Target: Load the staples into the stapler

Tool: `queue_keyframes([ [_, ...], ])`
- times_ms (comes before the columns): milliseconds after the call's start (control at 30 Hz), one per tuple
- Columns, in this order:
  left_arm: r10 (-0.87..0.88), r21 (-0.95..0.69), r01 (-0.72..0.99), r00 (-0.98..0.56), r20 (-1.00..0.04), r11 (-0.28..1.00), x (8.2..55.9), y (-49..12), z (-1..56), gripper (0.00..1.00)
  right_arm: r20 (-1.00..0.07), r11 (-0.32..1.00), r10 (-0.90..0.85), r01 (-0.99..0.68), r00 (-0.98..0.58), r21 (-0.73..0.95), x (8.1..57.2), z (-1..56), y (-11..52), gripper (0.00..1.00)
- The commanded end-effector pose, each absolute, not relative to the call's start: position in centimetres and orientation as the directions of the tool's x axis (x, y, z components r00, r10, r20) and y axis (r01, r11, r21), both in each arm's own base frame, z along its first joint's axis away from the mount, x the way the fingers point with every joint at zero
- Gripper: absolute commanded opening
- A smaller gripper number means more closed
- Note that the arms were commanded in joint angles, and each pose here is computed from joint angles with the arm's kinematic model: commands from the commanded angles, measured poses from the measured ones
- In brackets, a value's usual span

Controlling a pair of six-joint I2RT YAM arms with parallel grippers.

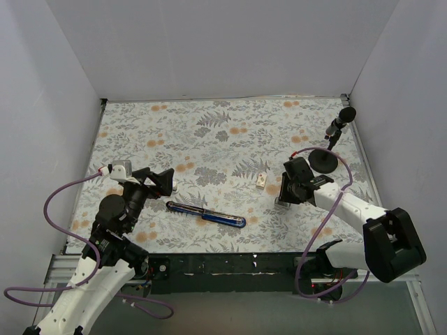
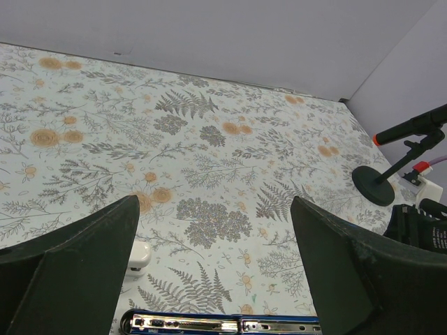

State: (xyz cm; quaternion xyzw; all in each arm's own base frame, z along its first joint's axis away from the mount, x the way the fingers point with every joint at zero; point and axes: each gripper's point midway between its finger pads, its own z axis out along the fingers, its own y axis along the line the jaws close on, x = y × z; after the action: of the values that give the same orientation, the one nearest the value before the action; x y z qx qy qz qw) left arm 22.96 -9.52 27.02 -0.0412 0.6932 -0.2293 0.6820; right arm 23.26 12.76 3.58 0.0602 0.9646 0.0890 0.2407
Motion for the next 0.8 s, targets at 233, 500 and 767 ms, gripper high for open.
queue_keyframes([
  [233, -0.371, -0.372, 0.259, -0.054, -0.927, 0.891, 22.9, -9.4, 27.2, 0.91, -0.441, 0.973, 0.172, 0.083, -0.881, 0.215, 23.3, 2.3, 12.8, 0.32],
  [500, -0.373, -0.373, 0.260, -0.051, -0.927, 0.891, 22.9, -9.4, 27.3, 0.91, -0.434, 0.982, 0.150, 0.084, -0.888, 0.168, 22.9, 2.2, 11.9, 0.26],
  [767, -0.371, -0.372, 0.259, -0.054, -0.927, 0.891, 22.9, -9.4, 27.2, 0.91, -0.459, 0.985, 0.135, 0.070, -0.878, 0.155, 23.3, 3.3, 11.7, 0.17],
])
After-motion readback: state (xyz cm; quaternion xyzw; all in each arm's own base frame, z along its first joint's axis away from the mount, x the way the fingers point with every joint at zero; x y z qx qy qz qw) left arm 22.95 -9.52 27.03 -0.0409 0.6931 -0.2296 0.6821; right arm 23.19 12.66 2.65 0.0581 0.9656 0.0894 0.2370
